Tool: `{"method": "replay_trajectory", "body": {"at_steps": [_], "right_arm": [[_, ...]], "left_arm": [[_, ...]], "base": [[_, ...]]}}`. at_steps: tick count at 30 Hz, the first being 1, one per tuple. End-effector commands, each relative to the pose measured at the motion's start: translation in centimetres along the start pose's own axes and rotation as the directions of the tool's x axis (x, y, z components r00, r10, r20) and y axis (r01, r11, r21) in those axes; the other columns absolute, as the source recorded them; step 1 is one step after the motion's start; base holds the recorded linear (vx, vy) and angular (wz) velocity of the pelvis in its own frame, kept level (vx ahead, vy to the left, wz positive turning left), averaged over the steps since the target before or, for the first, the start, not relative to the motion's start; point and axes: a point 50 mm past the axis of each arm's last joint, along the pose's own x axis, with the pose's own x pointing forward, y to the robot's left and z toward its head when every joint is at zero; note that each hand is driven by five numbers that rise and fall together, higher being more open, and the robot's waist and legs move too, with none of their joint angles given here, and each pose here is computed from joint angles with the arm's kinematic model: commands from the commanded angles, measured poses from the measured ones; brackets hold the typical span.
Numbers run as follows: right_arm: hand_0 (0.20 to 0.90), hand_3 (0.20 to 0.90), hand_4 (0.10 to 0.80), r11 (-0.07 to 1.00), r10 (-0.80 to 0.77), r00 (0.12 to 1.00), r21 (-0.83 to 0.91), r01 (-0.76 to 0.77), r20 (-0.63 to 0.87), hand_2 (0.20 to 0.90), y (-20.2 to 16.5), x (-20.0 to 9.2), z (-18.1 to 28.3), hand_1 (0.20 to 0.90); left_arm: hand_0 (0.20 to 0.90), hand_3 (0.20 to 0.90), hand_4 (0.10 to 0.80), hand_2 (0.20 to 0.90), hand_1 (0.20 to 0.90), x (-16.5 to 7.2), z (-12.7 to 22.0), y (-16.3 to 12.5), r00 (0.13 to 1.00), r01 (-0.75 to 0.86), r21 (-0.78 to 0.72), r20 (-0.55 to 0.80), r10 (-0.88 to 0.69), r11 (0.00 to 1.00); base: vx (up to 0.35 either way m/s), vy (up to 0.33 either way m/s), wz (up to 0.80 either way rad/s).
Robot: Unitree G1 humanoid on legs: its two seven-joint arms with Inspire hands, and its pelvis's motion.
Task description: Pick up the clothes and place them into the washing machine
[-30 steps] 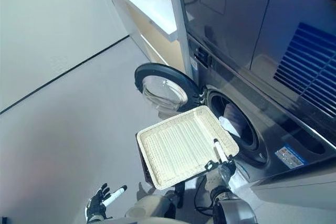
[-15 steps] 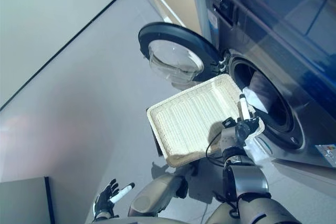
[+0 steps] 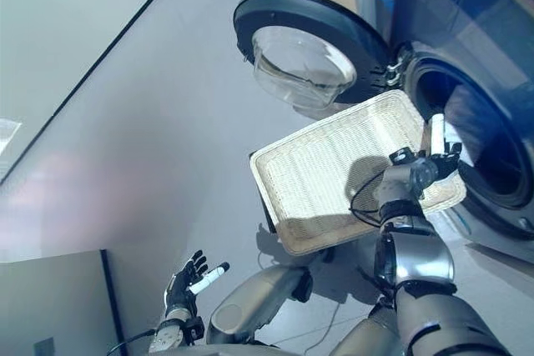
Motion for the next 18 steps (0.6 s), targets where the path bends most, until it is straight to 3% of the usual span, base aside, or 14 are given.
{"method": "replay_trajectory", "body": {"at_steps": [1,18], "right_arm": [[0.900,0.900,0.800,0.995,0.069,0.989,0.066,-0.078,0.130,0.900,3.3,0.1,4.0,0.900],[0.900,0.900,0.800,0.990,0.097,0.968,0.079,-0.119,0.231,0.900,4.8,0.4,7.9,0.900]], "left_arm": [[0.900,0.900,0.800,0.900,0.900,0.8,2.0,1.3,0.995,-0.038,0.017,0.098,0.036,0.999],[0.900,0.900,0.800,0.900,0.900,0.5,2.1,0.4,0.994,0.006,0.008,0.113,-0.007,1.000]], "base": [[0.031,0.035,0.02],[0.019,0.031,-0.02]]}}
